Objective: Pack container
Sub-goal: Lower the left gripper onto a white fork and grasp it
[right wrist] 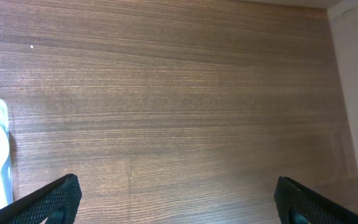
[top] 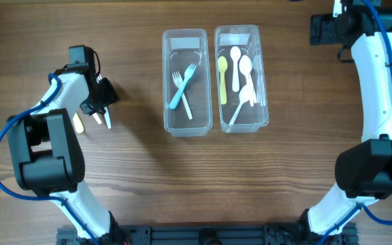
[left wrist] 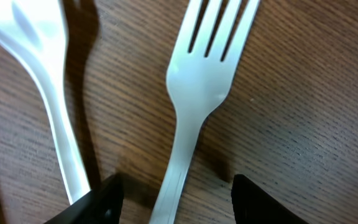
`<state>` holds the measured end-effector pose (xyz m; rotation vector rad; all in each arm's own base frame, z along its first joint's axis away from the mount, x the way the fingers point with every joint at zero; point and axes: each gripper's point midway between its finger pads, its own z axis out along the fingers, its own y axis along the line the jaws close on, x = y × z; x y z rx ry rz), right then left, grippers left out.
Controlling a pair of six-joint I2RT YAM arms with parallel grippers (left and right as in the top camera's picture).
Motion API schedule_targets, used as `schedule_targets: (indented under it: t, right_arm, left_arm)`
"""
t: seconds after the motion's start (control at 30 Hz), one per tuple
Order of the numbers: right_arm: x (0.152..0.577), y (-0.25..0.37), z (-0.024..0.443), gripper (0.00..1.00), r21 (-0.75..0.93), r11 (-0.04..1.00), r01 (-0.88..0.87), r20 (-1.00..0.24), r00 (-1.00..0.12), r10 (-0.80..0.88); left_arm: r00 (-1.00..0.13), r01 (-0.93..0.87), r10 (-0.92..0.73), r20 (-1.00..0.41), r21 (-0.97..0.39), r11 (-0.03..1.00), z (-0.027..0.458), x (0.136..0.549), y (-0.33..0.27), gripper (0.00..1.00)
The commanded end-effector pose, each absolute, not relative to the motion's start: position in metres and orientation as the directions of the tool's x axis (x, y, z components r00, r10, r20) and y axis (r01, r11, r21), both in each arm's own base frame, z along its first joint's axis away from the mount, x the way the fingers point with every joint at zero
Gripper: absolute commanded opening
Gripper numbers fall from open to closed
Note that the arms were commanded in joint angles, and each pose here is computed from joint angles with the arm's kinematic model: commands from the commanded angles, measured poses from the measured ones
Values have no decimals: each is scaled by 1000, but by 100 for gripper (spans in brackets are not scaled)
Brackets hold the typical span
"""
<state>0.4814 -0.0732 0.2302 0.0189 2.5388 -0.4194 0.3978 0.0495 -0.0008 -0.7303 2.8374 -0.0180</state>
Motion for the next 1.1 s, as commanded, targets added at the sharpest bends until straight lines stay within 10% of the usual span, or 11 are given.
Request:
schedule_targets:
  t: [0.0,0.23,0.43,1.07]
  right_arm:
    - [484,-75,233,100,-308,945,107,-538,-839,-80]
    - [484,-75,233,100,-308,945,107,-538,-839,-81]
    - [484,-75,233,100,-308,945,107,-538,-839,-81]
    - [484,-75,233,100,-308,945,107,-538,-839,-80]
  left_arm:
    - [-907,-377,-380,-180,-54,925,-16,396,45,63]
    - [-915,-350,-353,-196,-53,935,-15,400,45,57]
    - [-913,-355,-358,-196,-55,933,-15,400,45,20]
    - [-885,-346,-354,-302,-82,934,43,410,46,8]
